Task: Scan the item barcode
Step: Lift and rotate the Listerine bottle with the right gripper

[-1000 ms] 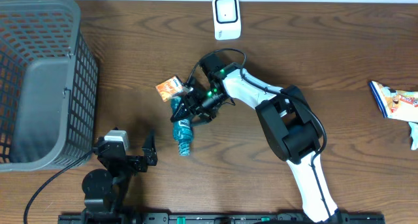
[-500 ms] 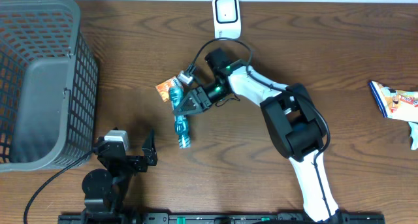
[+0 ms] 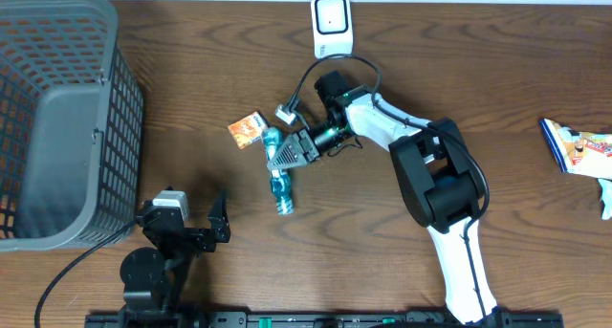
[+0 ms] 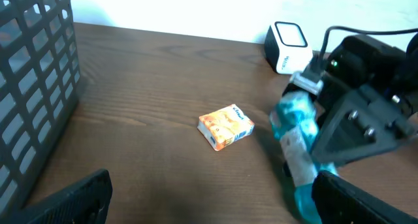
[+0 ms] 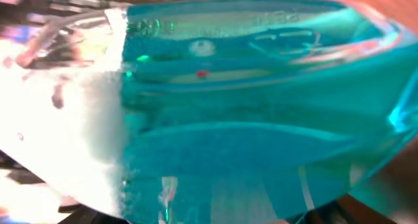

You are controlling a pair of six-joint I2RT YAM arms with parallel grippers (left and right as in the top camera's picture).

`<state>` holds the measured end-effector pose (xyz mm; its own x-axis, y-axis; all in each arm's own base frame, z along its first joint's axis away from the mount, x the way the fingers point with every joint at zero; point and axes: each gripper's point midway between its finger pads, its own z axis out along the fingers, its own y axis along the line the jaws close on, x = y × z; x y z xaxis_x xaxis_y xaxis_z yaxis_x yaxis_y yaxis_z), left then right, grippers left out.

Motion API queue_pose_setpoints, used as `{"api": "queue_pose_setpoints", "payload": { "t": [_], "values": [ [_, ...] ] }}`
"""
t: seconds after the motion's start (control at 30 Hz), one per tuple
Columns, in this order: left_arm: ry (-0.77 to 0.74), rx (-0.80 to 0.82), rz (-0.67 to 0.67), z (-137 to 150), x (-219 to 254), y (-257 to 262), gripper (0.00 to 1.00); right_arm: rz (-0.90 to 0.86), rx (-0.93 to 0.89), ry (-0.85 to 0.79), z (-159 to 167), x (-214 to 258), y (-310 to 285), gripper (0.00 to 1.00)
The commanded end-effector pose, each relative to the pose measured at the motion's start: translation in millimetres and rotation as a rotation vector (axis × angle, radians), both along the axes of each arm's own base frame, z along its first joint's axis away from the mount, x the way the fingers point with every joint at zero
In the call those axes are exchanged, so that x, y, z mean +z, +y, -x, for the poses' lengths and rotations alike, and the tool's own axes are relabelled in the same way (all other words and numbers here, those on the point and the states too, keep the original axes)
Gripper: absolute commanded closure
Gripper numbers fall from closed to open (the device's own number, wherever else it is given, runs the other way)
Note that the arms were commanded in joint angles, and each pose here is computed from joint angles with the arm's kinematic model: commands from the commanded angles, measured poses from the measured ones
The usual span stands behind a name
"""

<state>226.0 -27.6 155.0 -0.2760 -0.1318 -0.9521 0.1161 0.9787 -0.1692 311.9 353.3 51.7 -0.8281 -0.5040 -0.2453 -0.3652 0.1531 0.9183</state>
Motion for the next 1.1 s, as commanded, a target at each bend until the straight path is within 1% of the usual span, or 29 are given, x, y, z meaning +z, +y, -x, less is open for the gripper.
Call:
{"api": "queue_pose_setpoints", "payload": {
  "t": [0.0, 0.2, 0.3, 0.4, 0.47, 0.63, 0.67, 0.7, 0.73, 0.8, 0.9, 0.97, 1.0, 1.07],
  "values": [
    [-0.02, -0.013, -0.018, 1, 7, -2, 0.02, 0.122, -0.005, -0.059, -2, -21, -10, 0.83],
    [-0.02, -0.014, -0.018, 1, 7, -2, 0.02, 0.227, -0.014, -0.057, -1, -35, -19, 0.77],
    [-0.02, -0.013, -0.018, 1, 7, -2, 0.02, 0.255, -0.013, -0.054, 0, -38, -22, 0.77],
    [-0.02, -0.014, -0.018, 1, 7, -2, 0.02, 0.26, -0.015, -0.046, 1, -38, -24, 0.8],
    [-0.02, -0.013, -0.018, 1, 7, -2, 0.02, 0.27, -0.018, -0.056, -1, -40, -26, 0.8],
    [-0.02, -0.013, -0.018, 1, 7, -2, 0.02, 0.365, -0.024, -0.094, -5, -55, -36, 0.8],
    [-0.02, -0.014, -0.018, 1, 7, -2, 0.02, 0.393, -0.03, -0.095, -6, -58, -39, 0.78],
    [-0.02, -0.013, -0.018, 1, 7, -2, 0.02, 0.424, -0.042, -0.093, -8, -61, -41, 0.75],
    [-0.02, -0.013, -0.018, 1, 7, -2, 0.02, 0.472, -0.061, -0.088, -10, -67, -46, 0.65],
    [-0.02, -0.013, -0.018, 1, 7, -2, 0.02, 0.544, -0.09, -0.085, -14, -74, -53, 0.56],
    [-0.02, -0.014, -0.018, 1, 7, -2, 0.02, 0.64, -0.135, -0.078, -19, -83, -63, 0.49],
    [-0.02, -0.014, -0.018, 1, 7, -2, 0.02, 0.657, -0.149, -0.071, -21, -84, -66, 0.37],
    [-0.02, -0.013, -0.018, 1, 7, -2, 0.02, 0.661, -0.157, -0.061, -22, -84, -68, 0.32],
    [-0.02, -0.013, -0.018, 1, 7, -2, 0.02, 0.67, -0.174, -0.04, -24, -84, -72, 0.28]
  ]
}}
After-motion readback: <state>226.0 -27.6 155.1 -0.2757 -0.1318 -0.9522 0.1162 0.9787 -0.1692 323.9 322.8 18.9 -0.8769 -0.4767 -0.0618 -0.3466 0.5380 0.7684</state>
